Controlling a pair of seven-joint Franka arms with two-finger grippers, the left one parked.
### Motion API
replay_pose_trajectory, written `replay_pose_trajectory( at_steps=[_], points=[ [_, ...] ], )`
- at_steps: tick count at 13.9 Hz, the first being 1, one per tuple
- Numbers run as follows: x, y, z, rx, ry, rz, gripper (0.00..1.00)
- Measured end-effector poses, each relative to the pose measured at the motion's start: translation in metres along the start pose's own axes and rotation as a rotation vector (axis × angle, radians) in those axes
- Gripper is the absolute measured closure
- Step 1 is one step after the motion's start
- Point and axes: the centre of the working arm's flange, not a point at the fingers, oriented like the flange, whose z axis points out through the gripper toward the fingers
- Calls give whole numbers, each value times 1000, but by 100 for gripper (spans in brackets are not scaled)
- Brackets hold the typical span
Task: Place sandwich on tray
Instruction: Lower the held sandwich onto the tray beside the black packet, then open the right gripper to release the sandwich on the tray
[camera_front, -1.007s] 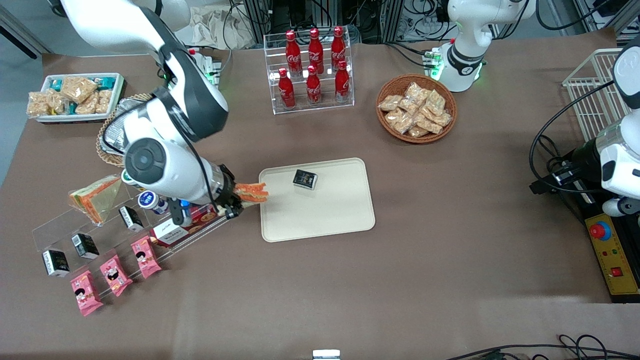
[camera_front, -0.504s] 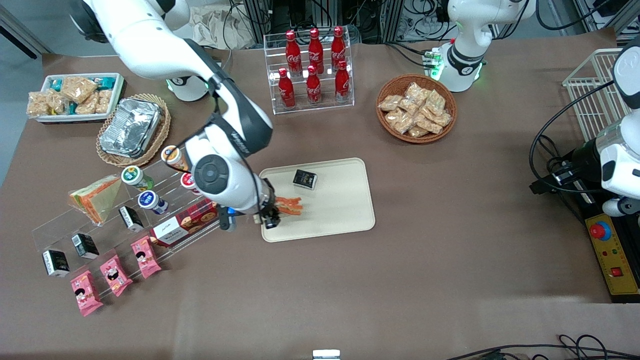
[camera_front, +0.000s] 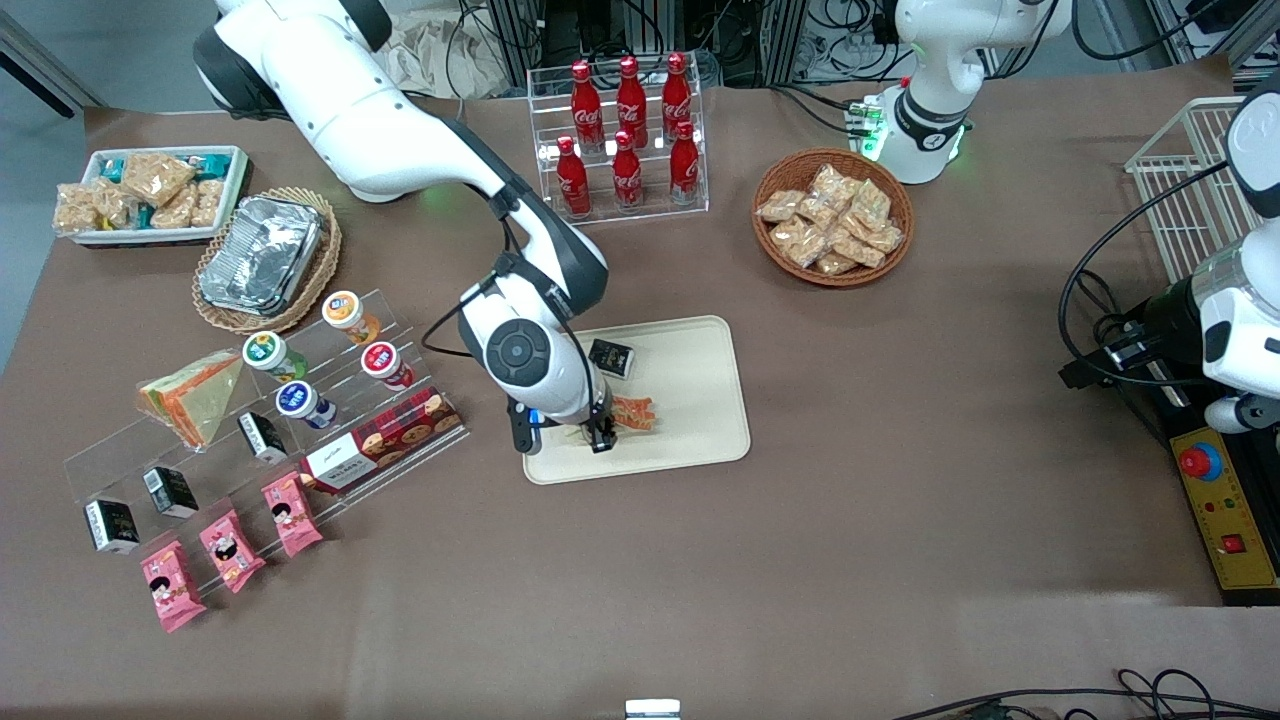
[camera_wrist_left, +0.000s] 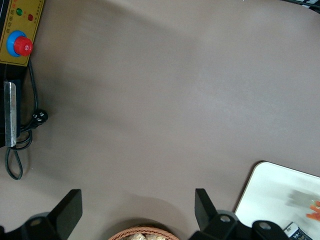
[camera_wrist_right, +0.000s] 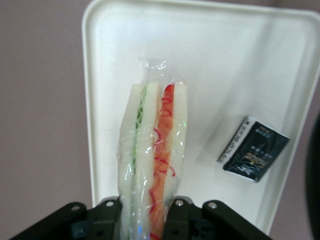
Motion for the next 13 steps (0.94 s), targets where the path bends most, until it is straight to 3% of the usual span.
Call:
replay_pose_trajectory(
  at_steps=[7,13],
  points=[
    [3,1,34,20,-7,48,75],
    [-2,2,34,24,-10,42,21]
  ],
)
